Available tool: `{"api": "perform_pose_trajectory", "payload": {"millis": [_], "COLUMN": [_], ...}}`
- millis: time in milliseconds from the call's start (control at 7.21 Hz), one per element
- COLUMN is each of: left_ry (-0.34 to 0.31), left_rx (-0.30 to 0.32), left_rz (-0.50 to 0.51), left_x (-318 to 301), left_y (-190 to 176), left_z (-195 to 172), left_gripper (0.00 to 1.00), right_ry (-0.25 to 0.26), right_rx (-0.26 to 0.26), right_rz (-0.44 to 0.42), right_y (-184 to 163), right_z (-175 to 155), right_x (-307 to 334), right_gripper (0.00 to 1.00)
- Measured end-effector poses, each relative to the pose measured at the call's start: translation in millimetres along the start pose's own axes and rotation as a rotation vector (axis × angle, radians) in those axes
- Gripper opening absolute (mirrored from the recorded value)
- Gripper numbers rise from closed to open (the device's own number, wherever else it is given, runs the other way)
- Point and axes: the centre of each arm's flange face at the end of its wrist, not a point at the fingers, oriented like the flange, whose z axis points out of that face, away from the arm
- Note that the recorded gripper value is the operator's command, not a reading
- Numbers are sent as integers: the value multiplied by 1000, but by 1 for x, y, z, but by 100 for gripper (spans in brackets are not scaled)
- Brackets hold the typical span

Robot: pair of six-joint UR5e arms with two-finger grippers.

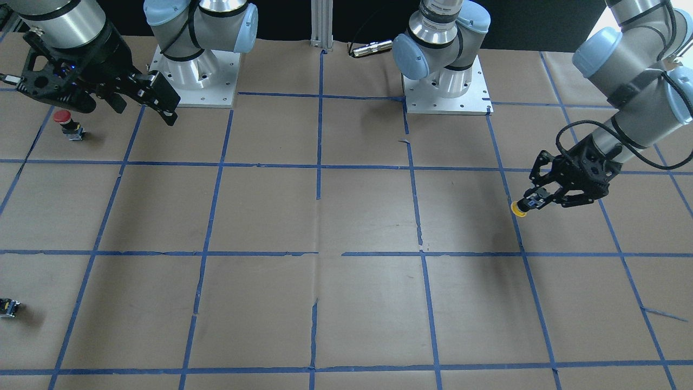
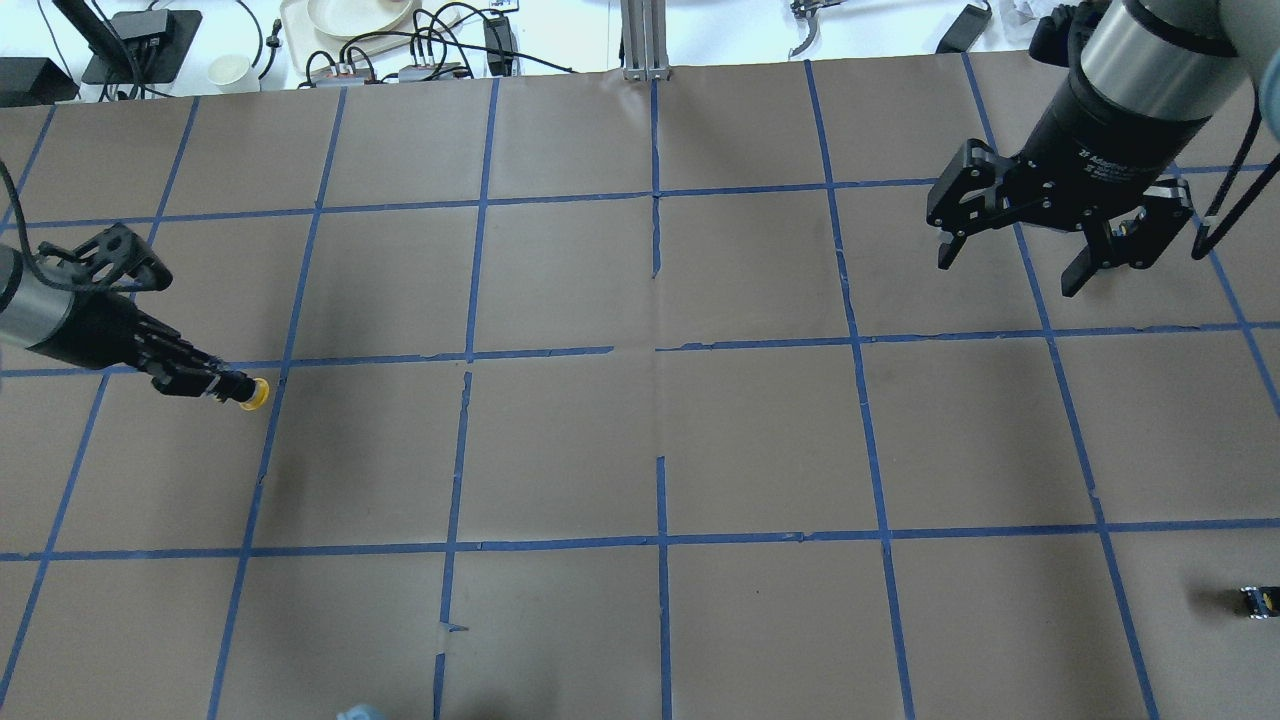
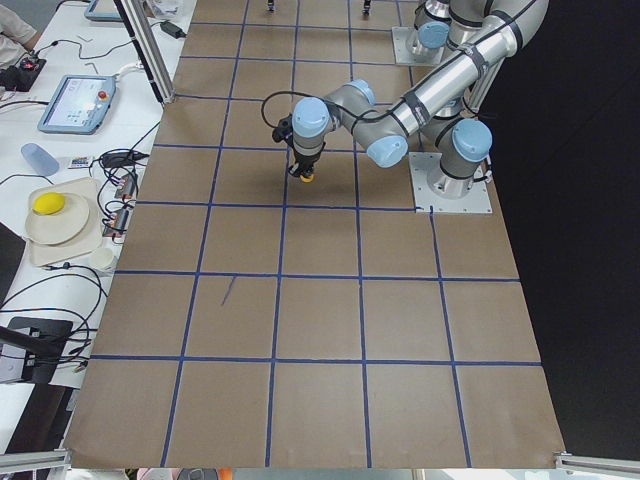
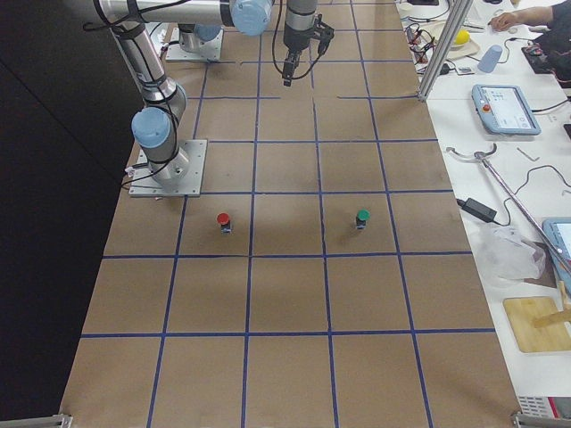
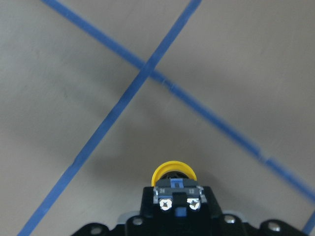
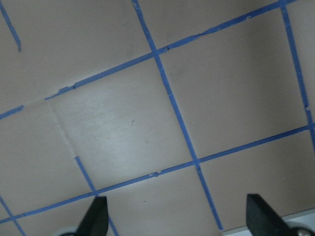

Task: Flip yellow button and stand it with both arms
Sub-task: 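Lift the yellow button with the left gripper while the right gripper rises to meet it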

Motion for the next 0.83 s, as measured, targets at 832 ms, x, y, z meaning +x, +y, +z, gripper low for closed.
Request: {"api": "perform_pose_trajectory", "payload": {"millis": [832], "left_ry": [707], "left_rx": [383], "left_rz": [-439], "left_x": [124], "left_y": [-84], "left_z": [2], "left_gripper": [11], "right_ry": [-496], "right_rx": [-203], "right_rz": [449], "right_y": [-20], "right_z": [6], "right_x": [-57], "right_gripper": [100]}}
